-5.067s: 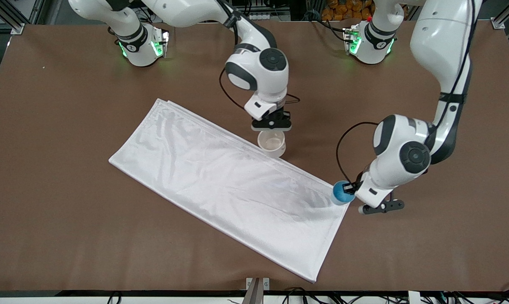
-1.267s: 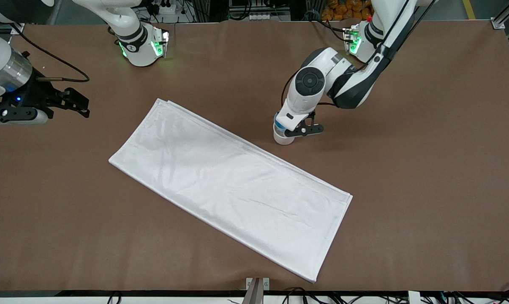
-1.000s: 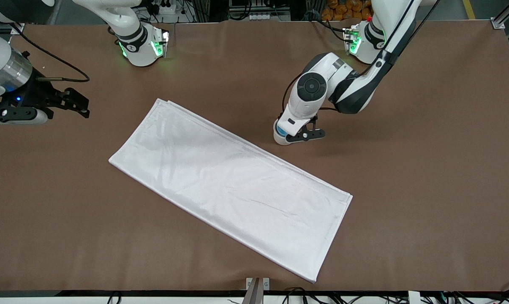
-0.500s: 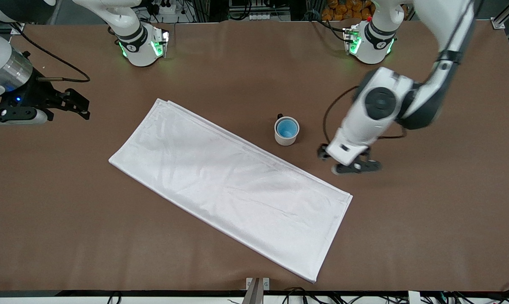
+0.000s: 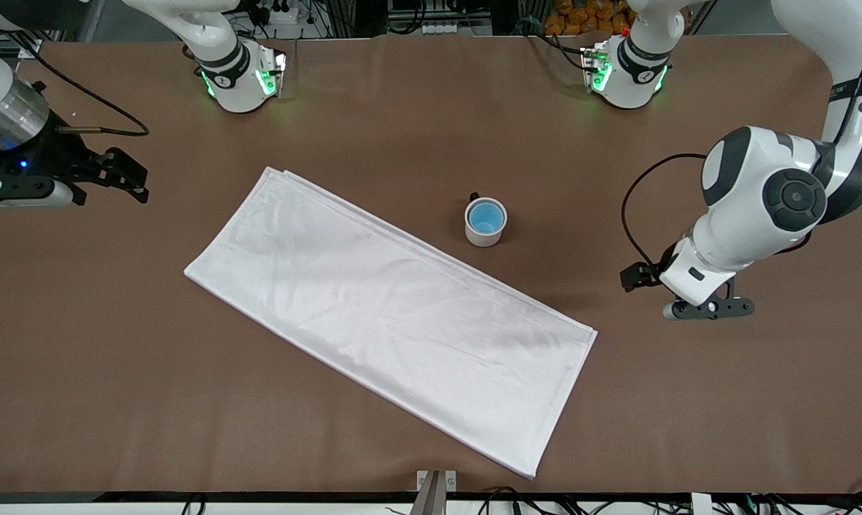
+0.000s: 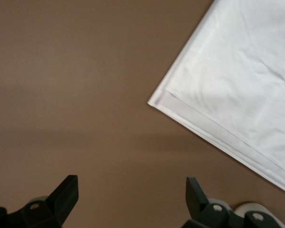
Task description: Place blue cup into white mug on table
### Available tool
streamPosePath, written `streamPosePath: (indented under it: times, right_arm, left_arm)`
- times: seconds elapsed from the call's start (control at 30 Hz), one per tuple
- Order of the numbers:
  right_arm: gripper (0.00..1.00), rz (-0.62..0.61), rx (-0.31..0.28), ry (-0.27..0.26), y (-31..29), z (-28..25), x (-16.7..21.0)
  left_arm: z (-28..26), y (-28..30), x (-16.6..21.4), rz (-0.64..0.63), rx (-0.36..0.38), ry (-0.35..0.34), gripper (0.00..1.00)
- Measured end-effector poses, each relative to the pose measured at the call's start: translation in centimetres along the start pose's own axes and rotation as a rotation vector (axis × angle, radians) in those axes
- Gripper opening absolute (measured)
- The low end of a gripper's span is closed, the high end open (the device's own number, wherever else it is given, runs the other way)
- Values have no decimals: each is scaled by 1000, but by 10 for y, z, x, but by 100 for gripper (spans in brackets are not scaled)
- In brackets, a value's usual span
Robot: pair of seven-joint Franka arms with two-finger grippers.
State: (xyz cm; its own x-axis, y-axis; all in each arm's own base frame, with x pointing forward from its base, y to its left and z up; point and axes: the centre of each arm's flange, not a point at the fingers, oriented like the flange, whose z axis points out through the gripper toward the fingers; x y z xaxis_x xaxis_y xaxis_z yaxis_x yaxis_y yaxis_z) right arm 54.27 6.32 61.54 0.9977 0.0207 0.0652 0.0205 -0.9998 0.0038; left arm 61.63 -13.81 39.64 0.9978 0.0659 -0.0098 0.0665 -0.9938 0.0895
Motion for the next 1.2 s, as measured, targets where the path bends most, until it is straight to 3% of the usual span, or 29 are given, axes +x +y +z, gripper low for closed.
streamPosePath:
  times: [0.13, 0.3, 0.53, 0.87, 1.2]
  right_arm:
    - [100, 0, 0, 8, 0, -4, -2]
    - [100, 1, -1, 12, 0, -7, -3]
    - [100, 1, -1, 7, 0, -13, -4]
    - [100, 1, -2, 8, 1, -31, -9]
    - [100, 1, -2, 8, 1, -31, -9]
  left_arm:
    - [-1, -2, -21, -42, -39, 8, 100]
    - [-4, -5, -58, -50, -11, 46, 100]
    - [-12, -22, -91, 89, 51, 66, 100]
    - [-35, -78, -79, 166, 75, 85, 100]
    - [-131, -74, -54, 179, 86, 37, 100]
